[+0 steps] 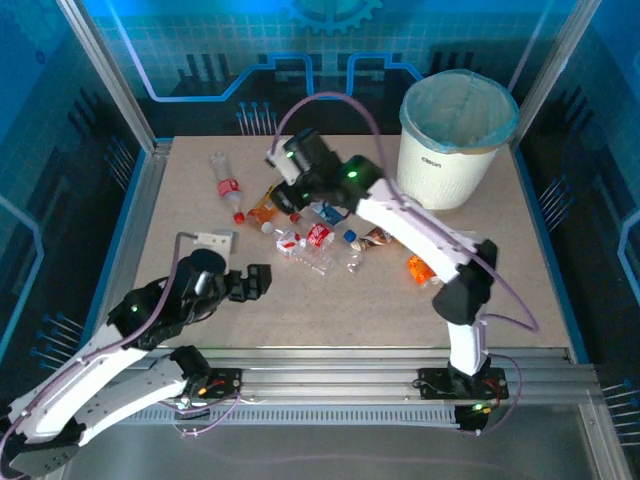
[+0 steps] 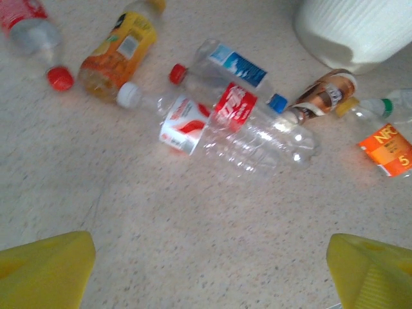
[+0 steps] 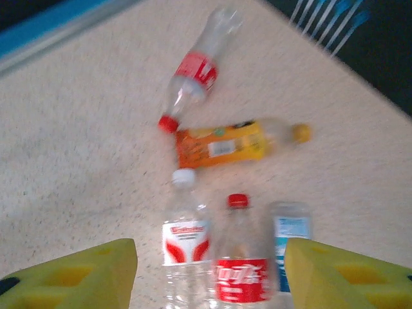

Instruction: Put the plastic bottles in the bin

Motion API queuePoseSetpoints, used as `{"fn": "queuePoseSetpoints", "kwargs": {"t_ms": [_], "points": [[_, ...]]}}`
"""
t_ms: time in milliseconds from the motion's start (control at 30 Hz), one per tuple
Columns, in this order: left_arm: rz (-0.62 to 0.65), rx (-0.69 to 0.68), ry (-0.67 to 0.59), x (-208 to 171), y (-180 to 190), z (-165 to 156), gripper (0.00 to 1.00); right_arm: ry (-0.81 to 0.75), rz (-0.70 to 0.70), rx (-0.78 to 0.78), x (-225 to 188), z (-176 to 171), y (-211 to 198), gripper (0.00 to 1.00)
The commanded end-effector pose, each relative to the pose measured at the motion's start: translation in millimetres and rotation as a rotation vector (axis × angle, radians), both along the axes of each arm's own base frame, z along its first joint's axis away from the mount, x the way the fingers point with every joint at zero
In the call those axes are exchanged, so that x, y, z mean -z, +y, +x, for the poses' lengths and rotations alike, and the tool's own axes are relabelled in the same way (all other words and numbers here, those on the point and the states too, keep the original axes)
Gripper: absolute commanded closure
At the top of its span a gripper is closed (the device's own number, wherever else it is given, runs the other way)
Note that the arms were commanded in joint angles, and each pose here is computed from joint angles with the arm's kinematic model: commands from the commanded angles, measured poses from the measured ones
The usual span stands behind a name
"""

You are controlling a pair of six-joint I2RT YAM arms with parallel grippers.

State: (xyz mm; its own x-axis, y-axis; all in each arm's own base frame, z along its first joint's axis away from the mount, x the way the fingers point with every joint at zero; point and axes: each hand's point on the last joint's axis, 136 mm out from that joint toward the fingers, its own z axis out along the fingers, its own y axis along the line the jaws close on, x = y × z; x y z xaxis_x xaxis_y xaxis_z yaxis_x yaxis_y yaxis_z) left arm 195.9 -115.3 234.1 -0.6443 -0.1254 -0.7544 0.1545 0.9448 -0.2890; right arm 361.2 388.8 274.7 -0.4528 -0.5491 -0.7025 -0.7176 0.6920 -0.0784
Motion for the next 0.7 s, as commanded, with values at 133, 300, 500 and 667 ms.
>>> {"fn": "queuePoseSetpoints", "kwargs": {"t_ms": [133, 300, 500, 667], "points": [[0.036, -0.169, 0.003, 25, 56, -26, 0.06, 0.172, -0.12, -0.048, 98, -18, 54, 0.36], [0.026, -0.17, -0.008, 20, 61, -31, 0.05, 0.2, -0.175, -0.028, 138, -13, 61, 0.33], [0.021, -0.156, -0.006, 23, 57, -29, 0.05, 0.197, -0.303, 0.044, 180, 11, 50, 0.32], [0.023, -0.155, -0.007, 24, 56, -29, 0.05, 0.194, -0.318, 0.066, 194, 24, 47, 0.27]]}}
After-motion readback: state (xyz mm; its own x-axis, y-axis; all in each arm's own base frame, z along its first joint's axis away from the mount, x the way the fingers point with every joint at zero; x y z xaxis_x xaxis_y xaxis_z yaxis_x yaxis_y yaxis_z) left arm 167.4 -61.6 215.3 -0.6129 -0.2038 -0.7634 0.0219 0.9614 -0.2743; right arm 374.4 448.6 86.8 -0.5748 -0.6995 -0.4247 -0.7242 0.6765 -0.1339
